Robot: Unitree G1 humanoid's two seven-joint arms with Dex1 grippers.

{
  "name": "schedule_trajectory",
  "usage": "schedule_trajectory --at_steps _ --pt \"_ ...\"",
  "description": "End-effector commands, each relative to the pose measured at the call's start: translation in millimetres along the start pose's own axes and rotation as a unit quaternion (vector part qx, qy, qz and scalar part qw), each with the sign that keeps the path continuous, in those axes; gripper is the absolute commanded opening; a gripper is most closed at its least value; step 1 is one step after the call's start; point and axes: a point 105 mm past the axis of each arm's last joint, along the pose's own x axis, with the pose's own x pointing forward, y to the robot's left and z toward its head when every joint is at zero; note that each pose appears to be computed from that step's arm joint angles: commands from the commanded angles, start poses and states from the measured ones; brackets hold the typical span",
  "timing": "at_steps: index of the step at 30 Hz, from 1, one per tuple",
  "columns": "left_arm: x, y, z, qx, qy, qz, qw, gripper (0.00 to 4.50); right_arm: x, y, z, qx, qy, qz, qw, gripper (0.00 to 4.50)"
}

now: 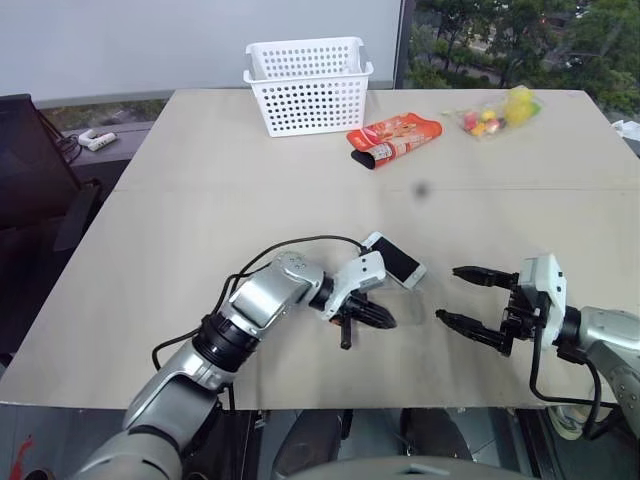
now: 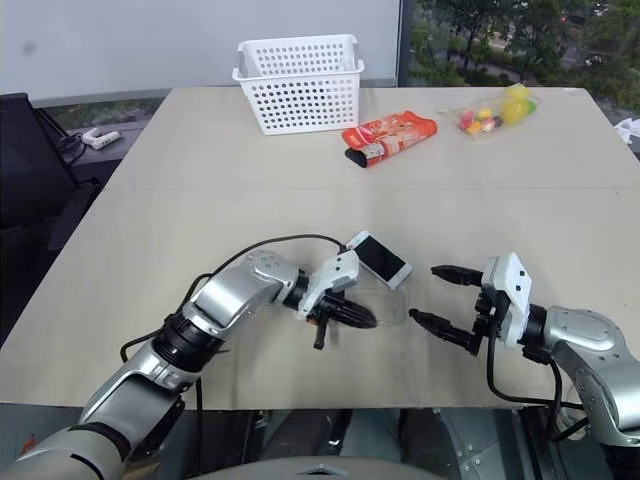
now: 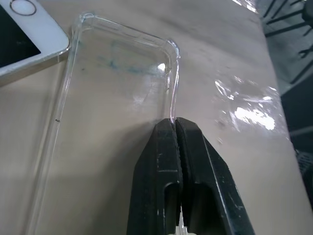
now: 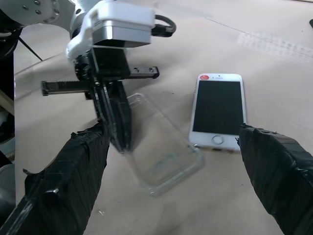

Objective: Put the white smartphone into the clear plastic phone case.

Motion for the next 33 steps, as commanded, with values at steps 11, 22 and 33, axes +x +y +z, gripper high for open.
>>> schedule_trajectory --at_steps 11,22,33 --pt "-45.8 5.3 8.0 0.027 -0.054 0.053 0.997 3.66 8.3 -11.9 7.6 -0.026 0.002 -0.016 1.000 4.50" --pt "-130.3 -6.3 26.4 0.086 -0.114 0.164 0.976 3.66 79.7 -29.1 13.6 -0.054 0.019 -0.020 0.998 4.50" --pt "-174.0 -32.1 -6.1 -0.008 -0.089 0.227 0.970 3.66 134.1 -49.3 -6.7 -0.057 0.122 -0.032 0.990 4.50"
